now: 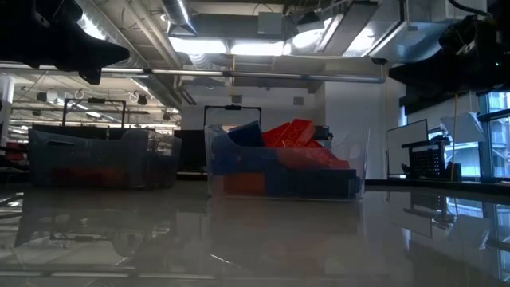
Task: Sort blocks by size
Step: Return to Home Position
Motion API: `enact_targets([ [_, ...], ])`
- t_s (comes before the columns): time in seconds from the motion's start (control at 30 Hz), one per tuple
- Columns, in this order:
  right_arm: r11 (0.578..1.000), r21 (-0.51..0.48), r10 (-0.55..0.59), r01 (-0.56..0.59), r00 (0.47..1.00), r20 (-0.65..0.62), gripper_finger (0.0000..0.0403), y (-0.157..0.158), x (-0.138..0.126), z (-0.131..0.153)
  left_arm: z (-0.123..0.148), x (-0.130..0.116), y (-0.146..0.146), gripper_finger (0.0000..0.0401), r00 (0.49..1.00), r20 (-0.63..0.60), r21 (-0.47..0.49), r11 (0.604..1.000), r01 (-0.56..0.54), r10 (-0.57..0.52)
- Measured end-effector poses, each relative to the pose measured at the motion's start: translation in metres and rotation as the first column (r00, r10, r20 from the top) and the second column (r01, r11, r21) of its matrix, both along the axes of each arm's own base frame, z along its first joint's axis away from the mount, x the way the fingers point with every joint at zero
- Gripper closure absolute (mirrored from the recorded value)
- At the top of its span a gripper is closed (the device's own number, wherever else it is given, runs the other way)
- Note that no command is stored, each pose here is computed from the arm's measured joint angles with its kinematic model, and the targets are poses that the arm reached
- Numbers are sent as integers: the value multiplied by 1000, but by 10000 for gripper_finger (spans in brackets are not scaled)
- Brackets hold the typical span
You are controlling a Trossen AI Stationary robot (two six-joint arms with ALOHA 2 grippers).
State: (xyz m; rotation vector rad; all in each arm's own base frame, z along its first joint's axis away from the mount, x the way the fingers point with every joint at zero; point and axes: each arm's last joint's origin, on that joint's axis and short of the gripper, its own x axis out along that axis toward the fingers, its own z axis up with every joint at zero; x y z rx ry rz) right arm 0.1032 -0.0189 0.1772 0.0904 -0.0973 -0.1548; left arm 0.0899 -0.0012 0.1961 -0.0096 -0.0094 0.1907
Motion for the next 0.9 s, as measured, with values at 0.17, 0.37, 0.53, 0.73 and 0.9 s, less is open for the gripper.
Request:
enact_targets([
  [0.17,1000,-18,13,-13,1000,15,388,1,-1,1,-1,0,1,393,999,-17,18,999,-29,30],
  [0.37,999,-46,1,-1,1000,-6,388,0,-1,0,-6,0,2,393,997,-47,25,998,-61,62],
  [0.53,998,-49,-44,44,999,-12,388,-1,-1,-1,-21,2,2,393,996,-64,55,997,-58,62],
  [0.73,997,-42,-67,67,998,-3,388,-2,-2,-1,-21,6,-2,399,997,28,56,996,66,-67],
  [0.9,997,-42,-63,62,998,-30,388,-1,-2,-3,-25,7,0,397,999,31,82,997,7,-9],
])
